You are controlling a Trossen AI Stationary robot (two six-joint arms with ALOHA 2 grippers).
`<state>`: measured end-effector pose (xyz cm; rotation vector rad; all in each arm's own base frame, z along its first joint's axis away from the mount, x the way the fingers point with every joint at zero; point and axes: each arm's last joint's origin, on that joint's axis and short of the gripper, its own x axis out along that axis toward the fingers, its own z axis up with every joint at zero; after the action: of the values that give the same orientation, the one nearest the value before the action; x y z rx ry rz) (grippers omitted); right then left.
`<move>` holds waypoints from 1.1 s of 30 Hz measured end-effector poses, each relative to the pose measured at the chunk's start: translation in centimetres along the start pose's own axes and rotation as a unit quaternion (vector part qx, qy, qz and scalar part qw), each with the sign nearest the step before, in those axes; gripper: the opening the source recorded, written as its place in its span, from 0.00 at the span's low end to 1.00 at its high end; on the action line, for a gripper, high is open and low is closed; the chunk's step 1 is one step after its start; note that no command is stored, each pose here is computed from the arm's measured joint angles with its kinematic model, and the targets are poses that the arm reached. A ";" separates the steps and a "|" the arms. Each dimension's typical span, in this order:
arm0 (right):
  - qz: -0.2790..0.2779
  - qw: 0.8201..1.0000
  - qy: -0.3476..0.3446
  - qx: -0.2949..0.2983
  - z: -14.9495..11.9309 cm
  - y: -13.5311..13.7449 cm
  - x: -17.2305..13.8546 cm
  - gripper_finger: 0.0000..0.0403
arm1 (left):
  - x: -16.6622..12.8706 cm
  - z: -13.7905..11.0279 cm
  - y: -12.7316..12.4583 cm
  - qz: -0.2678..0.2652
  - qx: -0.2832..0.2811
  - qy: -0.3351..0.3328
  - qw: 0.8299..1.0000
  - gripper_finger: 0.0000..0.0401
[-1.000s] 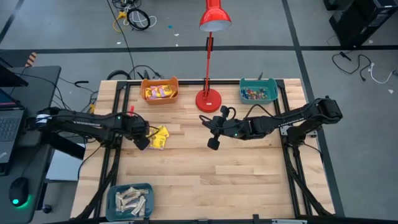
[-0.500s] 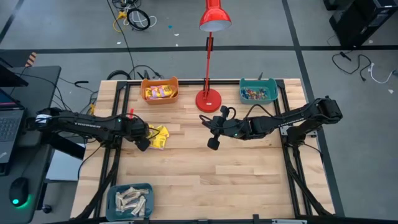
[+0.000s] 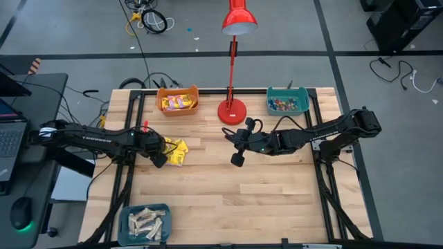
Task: Sort candy
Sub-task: Put the yellow candy into the orange bin
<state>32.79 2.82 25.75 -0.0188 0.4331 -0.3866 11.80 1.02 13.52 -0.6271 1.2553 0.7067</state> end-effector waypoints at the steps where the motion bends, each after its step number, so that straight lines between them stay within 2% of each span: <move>1: 0.000 1.000 0.000 0.000 0.0 0.0 0.0 0.00 | 0.0 0.0 0.0 0.000 0.000 0.000 1.000 0.29; 9: 0.000 1.000 0.000 0.000 0.0 0.0 0.0 0.01 | -0.2 0.2 -0.2 -0.007 0.012 0.003 1.000 0.05; 11: 0.000 1.000 0.000 0.000 0.0 0.0 0.0 0.01 | -0.6 0.4 -0.4 -0.018 0.022 0.006 1.000 0.01; 19: 0.000 1.000 0.001 0.000 0.0 0.0 0.0 0.01 | -3.1 2.0 -1.9 -0.053 0.077 -0.039 0.995 0.01; 26: 0.000 1.000 0.002 -0.001 -0.1 0.0 0.0 0.00 | -5.3 2.8 -3.2 -0.058 0.126 -0.091 0.986 0.00; 30: 0.010 1.000 0.003 0.001 -0.1 0.1 0.0 0.01 | -7.0 3.1 -4.4 -0.065 0.185 -0.140 0.971 0.00; 33: 0.022 1.000 0.005 0.011 -0.1 0.1 0.0 0.01 | -8.5 3.4 -5.5 -0.067 0.225 -0.202 0.951 0.00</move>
<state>32.81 2.94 25.69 0.0137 0.4379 -0.3479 16.82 -1.00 22.72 -0.1733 0.9353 0.3875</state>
